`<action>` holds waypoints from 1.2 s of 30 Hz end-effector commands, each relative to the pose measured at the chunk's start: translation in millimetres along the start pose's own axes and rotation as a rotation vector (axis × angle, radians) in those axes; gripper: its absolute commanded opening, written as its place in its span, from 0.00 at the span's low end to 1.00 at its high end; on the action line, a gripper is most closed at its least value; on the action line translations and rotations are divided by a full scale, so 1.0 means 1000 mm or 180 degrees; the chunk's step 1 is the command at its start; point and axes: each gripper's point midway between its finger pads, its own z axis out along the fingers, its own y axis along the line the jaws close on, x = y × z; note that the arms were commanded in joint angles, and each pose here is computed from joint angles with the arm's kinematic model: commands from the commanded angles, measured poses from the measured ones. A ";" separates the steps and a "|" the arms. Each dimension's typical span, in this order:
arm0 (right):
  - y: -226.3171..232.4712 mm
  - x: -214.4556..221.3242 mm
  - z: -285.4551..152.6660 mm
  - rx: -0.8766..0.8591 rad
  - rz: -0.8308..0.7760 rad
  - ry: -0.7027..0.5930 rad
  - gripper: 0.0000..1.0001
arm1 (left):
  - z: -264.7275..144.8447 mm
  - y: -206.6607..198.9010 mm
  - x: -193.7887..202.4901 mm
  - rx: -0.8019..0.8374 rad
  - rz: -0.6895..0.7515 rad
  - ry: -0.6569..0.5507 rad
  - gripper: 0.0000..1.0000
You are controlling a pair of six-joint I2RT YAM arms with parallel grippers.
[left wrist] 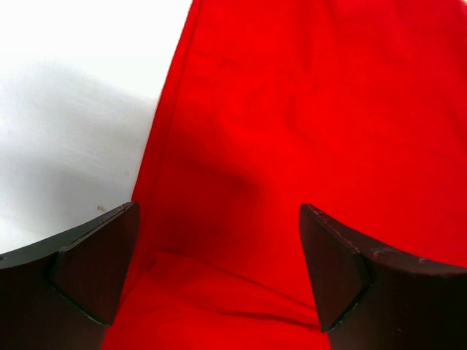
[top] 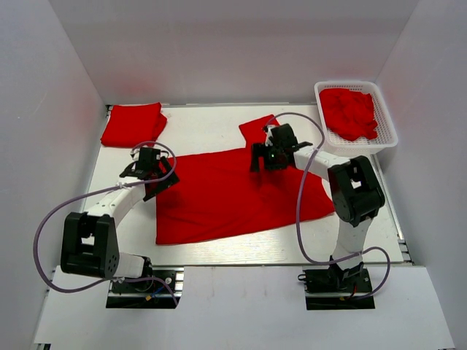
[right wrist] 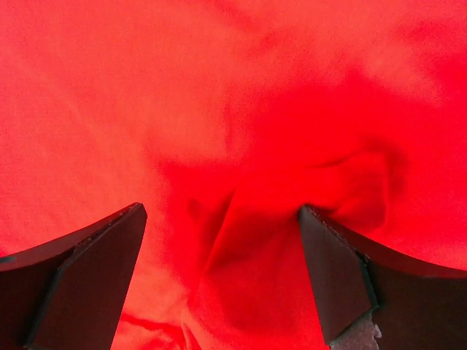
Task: Fold and stack the t-shirts
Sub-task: Grap the side of the flattened tshirt furthest away from the robot with both arms
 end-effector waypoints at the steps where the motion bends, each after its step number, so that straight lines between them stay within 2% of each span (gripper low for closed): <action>1: -0.002 -0.075 -0.015 0.0233 -0.0259 -0.0609 0.90 | -0.003 -0.016 -0.035 0.0073 -0.0004 -0.0262 1.00; 3: -0.017 -0.093 -0.021 0.0564 -0.0321 -0.0726 0.90 | 0.002 -0.016 -0.041 -0.0011 -0.0002 -0.0287 1.00; 7: -0.020 -0.137 -0.029 0.0723 -0.0449 -0.0976 0.90 | 0.010 -0.014 -0.062 -0.0054 -0.0114 -0.0405 1.00; 9: -0.028 -0.150 -0.018 0.0785 -0.0483 -0.0992 0.90 | 0.015 -0.008 -0.066 -0.0125 -0.0147 -0.0404 1.00; 10: -0.027 -0.178 -0.020 0.0813 -0.0467 -0.1152 0.90 | 0.019 -0.006 -0.075 -0.0159 -0.0194 -0.0416 1.00; 13: -0.050 -0.172 0.015 0.0927 -0.0397 -0.0921 0.90 | 0.029 -0.007 -0.088 -0.0178 -0.0204 -0.0497 1.00; 14: -0.048 -0.199 0.017 0.0911 -0.0409 -0.1089 0.90 | 0.040 -0.006 -0.090 -0.0191 -0.0200 -0.0456 1.00; 15: -0.059 -0.198 0.029 0.0941 -0.0379 -0.1054 0.90 | 0.043 -0.007 -0.098 -0.0164 -0.0203 -0.0476 1.00; 17: -0.057 -0.231 0.023 0.0910 -0.0396 -0.1324 0.90 | 0.055 -0.009 -0.102 -0.0151 -0.0193 -0.0456 1.00; 19: -0.072 -0.242 0.037 0.0931 -0.0393 -0.1496 0.90 | 0.074 -0.007 -0.101 -0.0193 -0.0200 -0.0364 1.00; 21: -0.086 -0.242 0.051 0.0965 -0.0402 -0.1544 0.90 | 0.085 -0.009 -0.106 -0.0159 -0.0193 -0.0382 1.00; 23: -0.095 -0.260 0.053 0.0917 -0.0427 -0.1762 0.90 | 0.102 -0.011 -0.108 -0.0119 -0.0185 -0.0358 1.00; 28: -0.116 -0.254 0.086 0.0812 -0.0368 -0.1760 0.90 | 0.128 -0.024 -0.108 0.0044 -0.0008 -0.0233 1.00; 32: -0.125 -0.243 0.102 0.0598 -0.0260 -0.1693 0.90 | 0.136 -0.019 -0.099 -0.0009 0.0110 -0.0139 0.90; 36: -0.114 -0.243 0.104 0.0363 -0.0421 -0.1641 0.90 | 0.136 -0.016 -0.076 -0.0047 0.0257 -0.0023 0.87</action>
